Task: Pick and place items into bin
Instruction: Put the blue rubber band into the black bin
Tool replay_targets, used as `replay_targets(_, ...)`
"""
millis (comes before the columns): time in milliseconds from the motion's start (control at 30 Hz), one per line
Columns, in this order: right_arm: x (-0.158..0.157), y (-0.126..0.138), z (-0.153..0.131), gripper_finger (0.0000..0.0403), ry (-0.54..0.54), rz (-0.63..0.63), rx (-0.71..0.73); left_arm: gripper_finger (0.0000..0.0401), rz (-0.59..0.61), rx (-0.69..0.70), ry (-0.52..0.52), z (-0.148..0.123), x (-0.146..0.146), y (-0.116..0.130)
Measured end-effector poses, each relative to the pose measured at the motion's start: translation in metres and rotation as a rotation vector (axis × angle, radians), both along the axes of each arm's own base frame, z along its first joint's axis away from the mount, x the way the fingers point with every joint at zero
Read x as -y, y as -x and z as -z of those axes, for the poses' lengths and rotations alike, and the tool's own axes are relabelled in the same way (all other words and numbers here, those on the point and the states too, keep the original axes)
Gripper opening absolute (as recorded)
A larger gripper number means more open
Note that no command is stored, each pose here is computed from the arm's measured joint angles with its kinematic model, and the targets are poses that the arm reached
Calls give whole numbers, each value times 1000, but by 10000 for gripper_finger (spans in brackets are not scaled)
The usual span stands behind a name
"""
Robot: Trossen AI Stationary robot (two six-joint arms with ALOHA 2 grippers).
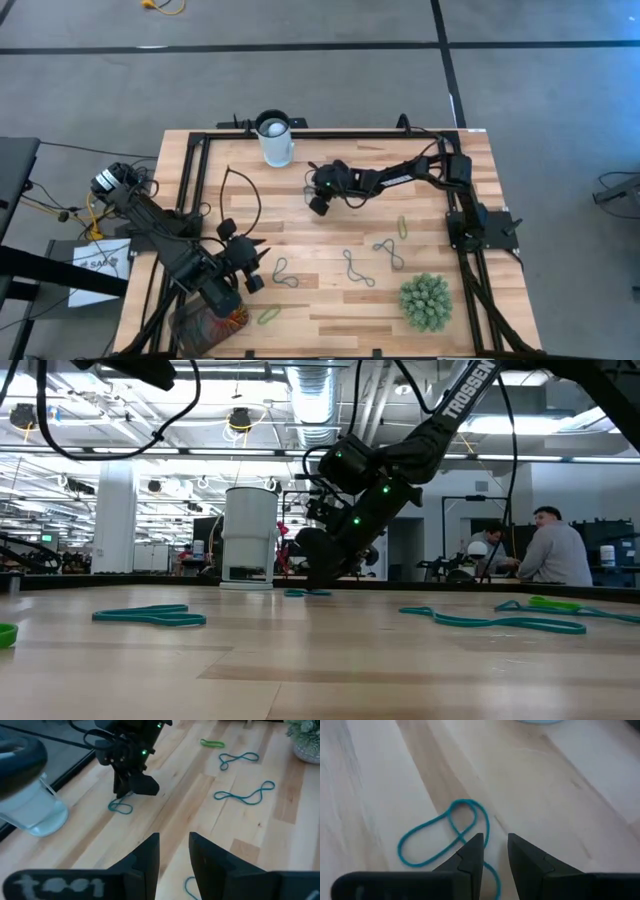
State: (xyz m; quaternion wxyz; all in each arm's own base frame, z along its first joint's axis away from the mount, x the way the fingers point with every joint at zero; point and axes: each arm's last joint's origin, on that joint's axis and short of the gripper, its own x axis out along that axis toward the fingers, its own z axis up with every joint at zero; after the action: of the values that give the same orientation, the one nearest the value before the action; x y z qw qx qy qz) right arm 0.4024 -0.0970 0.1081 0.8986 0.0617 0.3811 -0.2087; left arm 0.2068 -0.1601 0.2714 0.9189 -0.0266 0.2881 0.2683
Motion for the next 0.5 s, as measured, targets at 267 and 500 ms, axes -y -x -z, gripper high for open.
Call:
replay_targets(267, -6, 1, 2, 82, -32, 21, -15, 96, -33, 27, -12, 10, -2, 2)
replay_targets(500, -15, -2, 2, 82, -39, -3, -3, 96, -62, 47, -4, 20, -5, 3)
